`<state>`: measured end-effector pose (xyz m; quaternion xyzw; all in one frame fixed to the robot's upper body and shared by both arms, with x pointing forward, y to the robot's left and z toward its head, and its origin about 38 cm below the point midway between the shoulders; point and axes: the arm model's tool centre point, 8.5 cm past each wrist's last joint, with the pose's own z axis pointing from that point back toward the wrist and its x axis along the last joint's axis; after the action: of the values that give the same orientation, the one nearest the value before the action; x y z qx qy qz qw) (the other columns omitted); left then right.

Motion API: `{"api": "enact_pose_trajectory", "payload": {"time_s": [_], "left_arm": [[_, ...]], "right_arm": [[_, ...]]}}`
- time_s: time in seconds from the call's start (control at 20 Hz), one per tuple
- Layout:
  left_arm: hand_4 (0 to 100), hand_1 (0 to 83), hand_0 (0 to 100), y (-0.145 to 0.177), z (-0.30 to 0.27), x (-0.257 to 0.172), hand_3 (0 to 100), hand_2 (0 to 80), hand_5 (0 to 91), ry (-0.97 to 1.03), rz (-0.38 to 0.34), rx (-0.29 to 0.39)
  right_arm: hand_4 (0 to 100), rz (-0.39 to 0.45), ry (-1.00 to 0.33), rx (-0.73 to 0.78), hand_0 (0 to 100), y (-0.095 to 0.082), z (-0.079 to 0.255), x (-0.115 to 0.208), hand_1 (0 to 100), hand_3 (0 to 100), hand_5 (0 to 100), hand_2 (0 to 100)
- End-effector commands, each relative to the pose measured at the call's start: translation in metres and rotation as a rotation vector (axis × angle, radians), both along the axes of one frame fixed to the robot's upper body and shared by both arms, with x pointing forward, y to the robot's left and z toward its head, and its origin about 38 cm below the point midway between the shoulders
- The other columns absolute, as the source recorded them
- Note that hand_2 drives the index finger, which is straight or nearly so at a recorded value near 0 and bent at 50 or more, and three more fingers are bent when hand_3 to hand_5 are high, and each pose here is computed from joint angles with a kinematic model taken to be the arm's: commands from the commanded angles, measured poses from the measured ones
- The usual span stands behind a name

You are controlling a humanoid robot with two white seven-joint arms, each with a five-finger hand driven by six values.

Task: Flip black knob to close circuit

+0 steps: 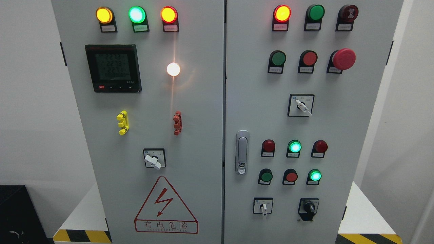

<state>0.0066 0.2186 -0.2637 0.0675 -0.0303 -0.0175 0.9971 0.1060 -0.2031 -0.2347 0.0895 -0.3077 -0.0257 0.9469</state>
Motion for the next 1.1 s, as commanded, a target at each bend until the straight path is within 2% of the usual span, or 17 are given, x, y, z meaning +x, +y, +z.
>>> {"api": "enact_pose_trajectory", "payload": {"time_s": [0.0, 0.2, 0.4, 0.55, 0.6, 0.8, 1.05], "left_arm": [[0, 55.6, 12, -0.001, -0.001, -0.005, 0, 0.0, 0.0, -0.005, 0.002, -0.004], [0, 55.6, 12, -0.001, -0.001, -0.005, 0, 0.0, 0.0, -0.005, 0.002, -0.004], [0, 55.6, 12, -0.001, -0.001, -0.005, 0, 0.0, 0.0, -0.005, 0.002, -0.004], [0, 55.6, 12, -0.001, -0.001, -0.005, 0, 0.0, 0.0, -0.005, 0.002, -0.004], [0, 55.6, 12, -0.001, -0.001, -0.005, 0, 0.0, 0.0, -0.005, 0.002, -0.004], [0, 55.6, 12, -0.001, -0.001, -0.005, 0, 0.0, 0.0, -0.005, 0.002, -0.004], [0, 55.6, 12, -0.001, -0.001, -0.005, 0, 0.0, 0.0, -0.005, 0.002, -0.004]], "right_arm": [[53, 0.059, -0.257, -0.149, 0, -0.021, 0.044, 0.077, 9, 56, 53, 30], [58, 0.132, -0.347, -0.264, 0, -0.026, 0.065, 0.102, 8, 62, 64, 37], [61, 0.184, -0.420, -0.378, 0, -0.031, 0.084, 0.121, 7, 66, 69, 44], [67, 0.204, -0.480, -0.499, 0, -0.037, 0.099, 0.134, 5, 71, 78, 49], [72, 0.209, -0.505, -0.534, 0, -0.038, 0.106, 0.140, 5, 76, 85, 54], [82, 0.263, -0.592, -0.656, 0, -0.041, 0.133, 0.156, 5, 87, 100, 66], [87, 0.279, -0.695, -0.770, 0, -0.036, 0.167, 0.174, 4, 93, 100, 73]]}}
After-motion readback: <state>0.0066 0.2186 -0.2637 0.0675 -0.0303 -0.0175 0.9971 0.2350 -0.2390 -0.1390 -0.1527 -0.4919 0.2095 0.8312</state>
